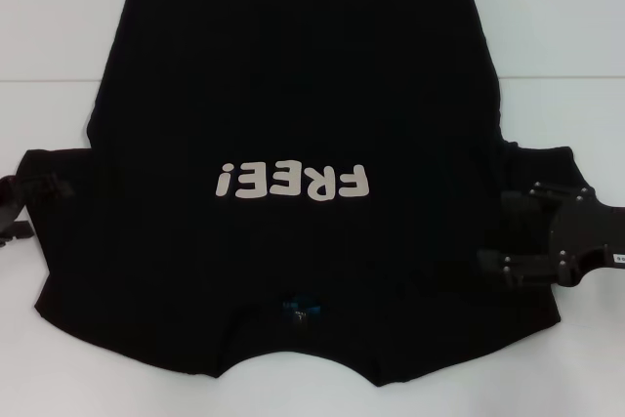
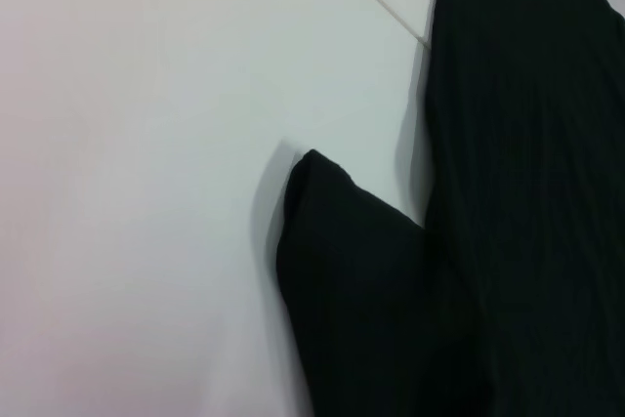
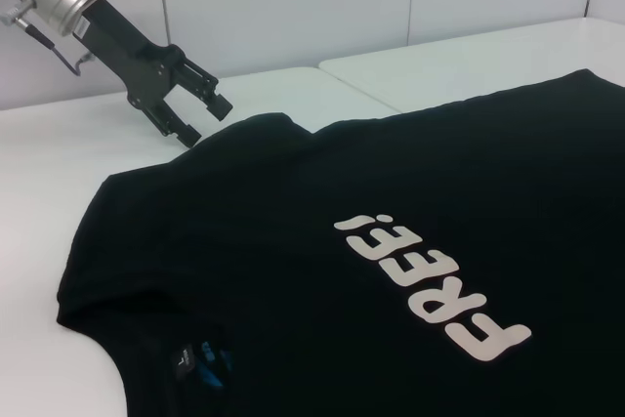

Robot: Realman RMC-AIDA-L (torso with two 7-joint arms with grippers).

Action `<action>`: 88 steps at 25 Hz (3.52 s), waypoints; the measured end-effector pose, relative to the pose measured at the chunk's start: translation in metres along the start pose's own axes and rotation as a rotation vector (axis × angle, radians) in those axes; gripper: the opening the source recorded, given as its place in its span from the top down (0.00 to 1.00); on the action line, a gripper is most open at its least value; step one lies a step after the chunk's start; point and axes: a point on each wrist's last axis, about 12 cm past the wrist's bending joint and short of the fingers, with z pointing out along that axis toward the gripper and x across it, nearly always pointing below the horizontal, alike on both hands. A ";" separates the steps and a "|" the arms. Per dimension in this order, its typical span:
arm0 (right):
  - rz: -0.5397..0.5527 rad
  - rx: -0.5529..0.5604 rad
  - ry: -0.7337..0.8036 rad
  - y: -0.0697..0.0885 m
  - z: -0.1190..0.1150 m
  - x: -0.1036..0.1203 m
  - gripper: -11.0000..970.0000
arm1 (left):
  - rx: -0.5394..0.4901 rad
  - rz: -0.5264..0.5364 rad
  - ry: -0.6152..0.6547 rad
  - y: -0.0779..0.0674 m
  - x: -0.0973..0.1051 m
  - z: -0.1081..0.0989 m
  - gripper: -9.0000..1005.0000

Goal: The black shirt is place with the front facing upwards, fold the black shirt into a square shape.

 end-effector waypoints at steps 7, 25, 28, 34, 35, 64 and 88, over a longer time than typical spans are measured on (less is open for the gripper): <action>-0.001 0.002 0.002 0.000 0.000 0.000 0.05 | -0.008 0.004 0.004 0.000 0.002 0.002 0.07; -0.004 0.003 0.005 0.000 0.000 0.000 0.05 | -0.002 0.010 0.008 -0.006 0.003 0.010 0.07; -0.004 0.003 0.005 0.000 0.000 0.000 0.05 | 0.001 0.014 0.007 -0.008 0.003 0.011 0.07; -0.005 0.002 0.004 0.000 0.000 0.000 0.05 | -0.022 0.037 0.008 -0.009 0.003 0.014 0.08; -0.004 0.002 0.004 0.000 0.000 0.000 0.05 | -0.027 0.042 0.008 -0.009 0.003 0.015 0.08; -0.009 0.000 0.001 -0.001 -0.001 0.000 0.05 | -0.051 0.090 0.012 -0.014 -0.001 0.017 0.94; -0.010 0.007 0.000 -0.001 -0.001 0.000 0.05 | -0.079 0.139 -0.077 -0.016 -0.029 -0.005 0.99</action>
